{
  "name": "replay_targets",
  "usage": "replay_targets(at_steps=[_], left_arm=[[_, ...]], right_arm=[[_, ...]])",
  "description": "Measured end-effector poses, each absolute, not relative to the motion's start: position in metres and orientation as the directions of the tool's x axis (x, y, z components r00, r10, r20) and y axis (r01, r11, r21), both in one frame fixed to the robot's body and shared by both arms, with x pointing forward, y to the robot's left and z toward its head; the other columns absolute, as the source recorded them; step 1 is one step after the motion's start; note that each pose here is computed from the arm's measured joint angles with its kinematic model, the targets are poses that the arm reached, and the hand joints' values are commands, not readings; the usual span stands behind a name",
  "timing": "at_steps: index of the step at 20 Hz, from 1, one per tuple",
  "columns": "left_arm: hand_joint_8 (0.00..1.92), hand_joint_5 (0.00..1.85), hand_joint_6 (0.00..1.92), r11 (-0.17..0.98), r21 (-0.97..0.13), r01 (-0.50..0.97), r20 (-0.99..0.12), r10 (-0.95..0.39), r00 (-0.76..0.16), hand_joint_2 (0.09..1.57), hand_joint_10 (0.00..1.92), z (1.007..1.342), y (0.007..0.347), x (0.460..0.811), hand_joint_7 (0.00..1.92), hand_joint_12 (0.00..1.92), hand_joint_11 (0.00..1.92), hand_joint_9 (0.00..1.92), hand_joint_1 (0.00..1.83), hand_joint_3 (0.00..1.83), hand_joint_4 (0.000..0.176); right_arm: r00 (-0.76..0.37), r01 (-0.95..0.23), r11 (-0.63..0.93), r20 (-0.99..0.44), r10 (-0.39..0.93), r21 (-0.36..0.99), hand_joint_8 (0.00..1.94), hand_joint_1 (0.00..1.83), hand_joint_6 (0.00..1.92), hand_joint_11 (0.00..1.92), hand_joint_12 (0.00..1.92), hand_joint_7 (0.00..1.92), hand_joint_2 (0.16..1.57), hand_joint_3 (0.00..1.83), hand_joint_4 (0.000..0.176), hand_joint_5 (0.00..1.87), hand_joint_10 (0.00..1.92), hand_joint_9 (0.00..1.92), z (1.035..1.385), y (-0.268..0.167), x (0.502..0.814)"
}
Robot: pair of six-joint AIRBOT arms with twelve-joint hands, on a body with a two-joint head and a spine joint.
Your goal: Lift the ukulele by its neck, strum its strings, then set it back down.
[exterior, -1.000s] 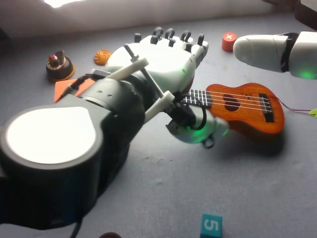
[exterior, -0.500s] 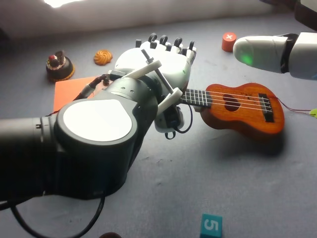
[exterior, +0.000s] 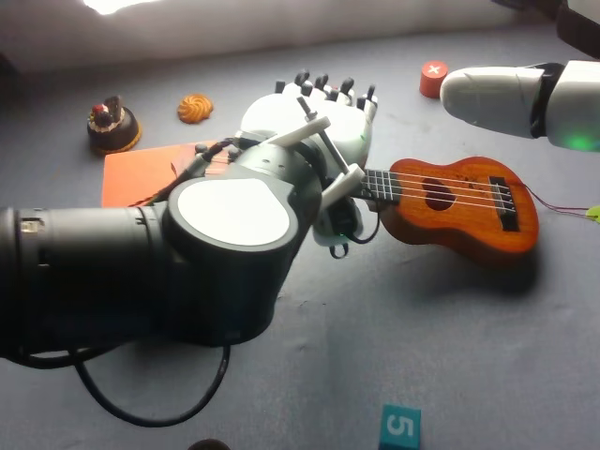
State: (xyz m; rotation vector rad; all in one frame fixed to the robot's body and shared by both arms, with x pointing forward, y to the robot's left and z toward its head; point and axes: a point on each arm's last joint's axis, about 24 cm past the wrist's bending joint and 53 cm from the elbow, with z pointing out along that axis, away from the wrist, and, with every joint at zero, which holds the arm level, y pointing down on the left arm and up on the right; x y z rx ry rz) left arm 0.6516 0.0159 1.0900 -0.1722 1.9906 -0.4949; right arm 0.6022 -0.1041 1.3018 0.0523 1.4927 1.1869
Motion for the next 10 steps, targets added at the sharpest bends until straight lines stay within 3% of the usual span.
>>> replay_targets(at_steps=[10], left_arm=[[0.0,0.0,0.0,0.925,-0.366,0.098,-0.834,-0.279,-0.476,1.11,0.0,1.06,0.021,0.657,0.0,0.0,0.0,0.0,1.07,0.0,0.0]], right_arm=[[-0.33,-0.561,0.484,-0.717,0.613,0.672,0.0,0.13,0.0,0.0,0.16,0.14,1.25,0.0,0.0,0.09,0.0,0.1,1.302,-0.103,0.601]])
